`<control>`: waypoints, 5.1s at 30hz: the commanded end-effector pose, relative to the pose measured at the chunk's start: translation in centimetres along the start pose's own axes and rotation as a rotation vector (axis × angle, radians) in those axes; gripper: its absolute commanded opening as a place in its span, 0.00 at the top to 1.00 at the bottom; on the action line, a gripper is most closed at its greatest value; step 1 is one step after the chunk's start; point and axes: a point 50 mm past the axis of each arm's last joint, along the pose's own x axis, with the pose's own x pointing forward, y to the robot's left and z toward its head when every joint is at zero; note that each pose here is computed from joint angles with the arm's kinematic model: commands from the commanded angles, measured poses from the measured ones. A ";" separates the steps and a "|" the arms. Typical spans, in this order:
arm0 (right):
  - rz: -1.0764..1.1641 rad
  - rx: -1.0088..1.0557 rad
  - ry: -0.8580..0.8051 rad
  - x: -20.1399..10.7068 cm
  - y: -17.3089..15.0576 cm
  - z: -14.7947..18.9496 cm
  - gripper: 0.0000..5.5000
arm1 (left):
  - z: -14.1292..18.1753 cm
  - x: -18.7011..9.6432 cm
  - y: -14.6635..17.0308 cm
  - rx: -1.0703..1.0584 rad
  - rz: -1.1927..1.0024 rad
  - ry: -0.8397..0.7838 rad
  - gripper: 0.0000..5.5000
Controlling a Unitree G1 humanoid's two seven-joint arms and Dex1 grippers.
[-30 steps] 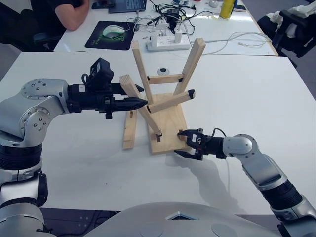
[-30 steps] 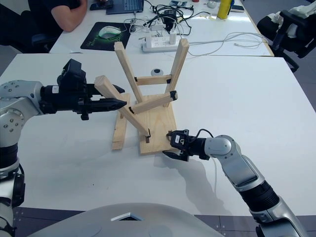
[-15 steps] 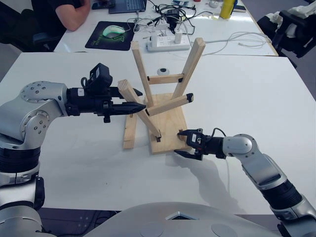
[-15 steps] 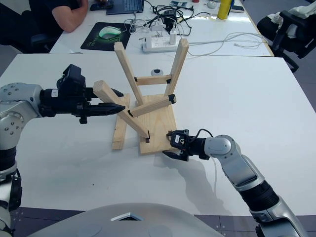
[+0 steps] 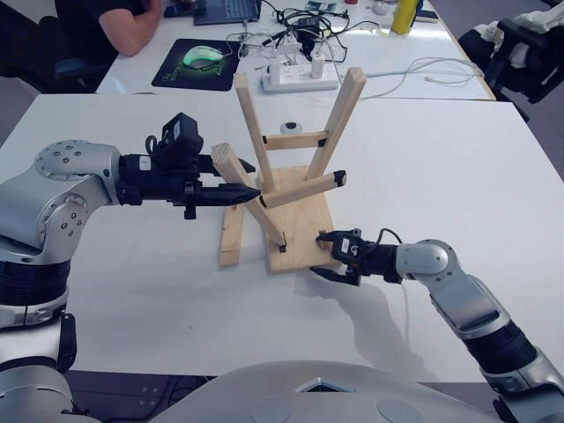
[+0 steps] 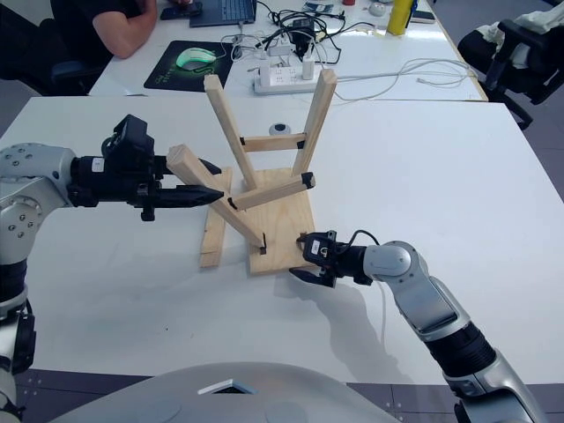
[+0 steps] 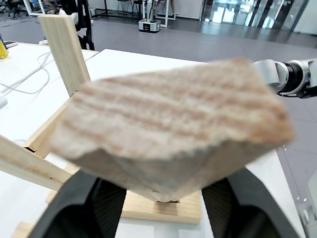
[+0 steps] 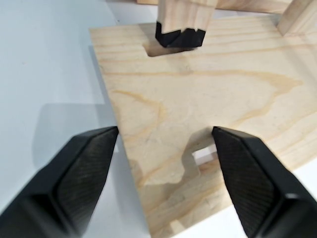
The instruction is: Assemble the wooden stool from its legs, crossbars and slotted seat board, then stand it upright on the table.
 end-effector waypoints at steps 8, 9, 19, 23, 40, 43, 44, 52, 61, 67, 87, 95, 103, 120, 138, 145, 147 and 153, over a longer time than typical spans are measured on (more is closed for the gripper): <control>-0.020 0.122 0.116 0.7 0.5 -2.1 0.36 | -1.6 -0.1 -0.3 -0.023 0.000 0.105 0.63; -0.021 0.124 0.116 0.7 0.5 -2.1 0.36 | -1.5 -0.2 -0.2 -0.018 0.001 0.106 0.63; -0.037 0.139 0.111 0.9 0.7 -2.1 0.36 | 0.6 -0.2 0.3 0.008 -0.022 0.062 0.63; -0.039 0.139 0.111 1.0 0.8 -2.1 0.36 | 0.6 -0.1 0.1 0.021 -0.034 0.078 0.63; 0.006 0.121 0.113 1.3 0.9 -1.7 0.36 | -0.3 2.5 0.5 0.113 -0.042 0.174 0.63; 0.021 0.114 0.108 1.4 1.0 -1.5 0.36 | -0.1 3.5 0.2 0.104 -0.065 0.149 0.63; 0.025 0.112 0.106 1.5 1.0 -1.4 0.36 | -0.2 3.7 0.2 0.101 -0.066 0.147 0.63; 0.044 0.097 0.104 1.7 1.1 -1.2 0.36 | -3.0 3.6 0.1 0.030 -0.048 0.195 0.63; 0.048 0.092 0.108 1.7 1.1 -1.2 0.36 | -6.8 2.0 0.4 -0.010 -0.019 0.303 0.63; 0.061 0.079 0.108 1.8 1.1 -1.1 0.36 | -4.7 3.8 0.6 0.017 -0.069 0.209 0.63; 0.067 0.069 0.135 1.7 1.0 -1.8 0.36 | -6.0 2.4 0.7 -0.107 -0.043 0.135 0.63; 0.076 0.066 0.134 1.9 1.0 -1.7 0.36 | -4.8 3.0 0.6 -0.058 -0.055 0.112 0.54; 0.071 0.060 0.142 1.7 0.7 -1.9 0.36 | -4.6 2.0 0.8 -0.064 -0.026 0.107 0.33; 0.007 0.074 0.109 1.5 1.3 -2.0 0.36 | -9.5 0.9 -0.9 -0.294 0.599 0.110 0.02; 0.031 0.065 0.083 2.4 1.5 -1.1 0.36 | -13.0 4.7 -3.9 -0.257 0.798 0.421 0.02; 0.044 0.059 0.081 2.6 1.6 -0.8 0.36 | -13.7 4.3 -4.2 -0.229 0.800 0.489 0.02; 0.043 0.059 0.083 2.6 1.6 -0.8 0.36 | -13.9 3.6 -3.8 -0.188 0.818 0.526 0.02; 0.034 0.066 0.086 2.5 1.6 -0.9 0.36 | -14.2 1.5 -2.6 -0.104 0.856 0.609 0.02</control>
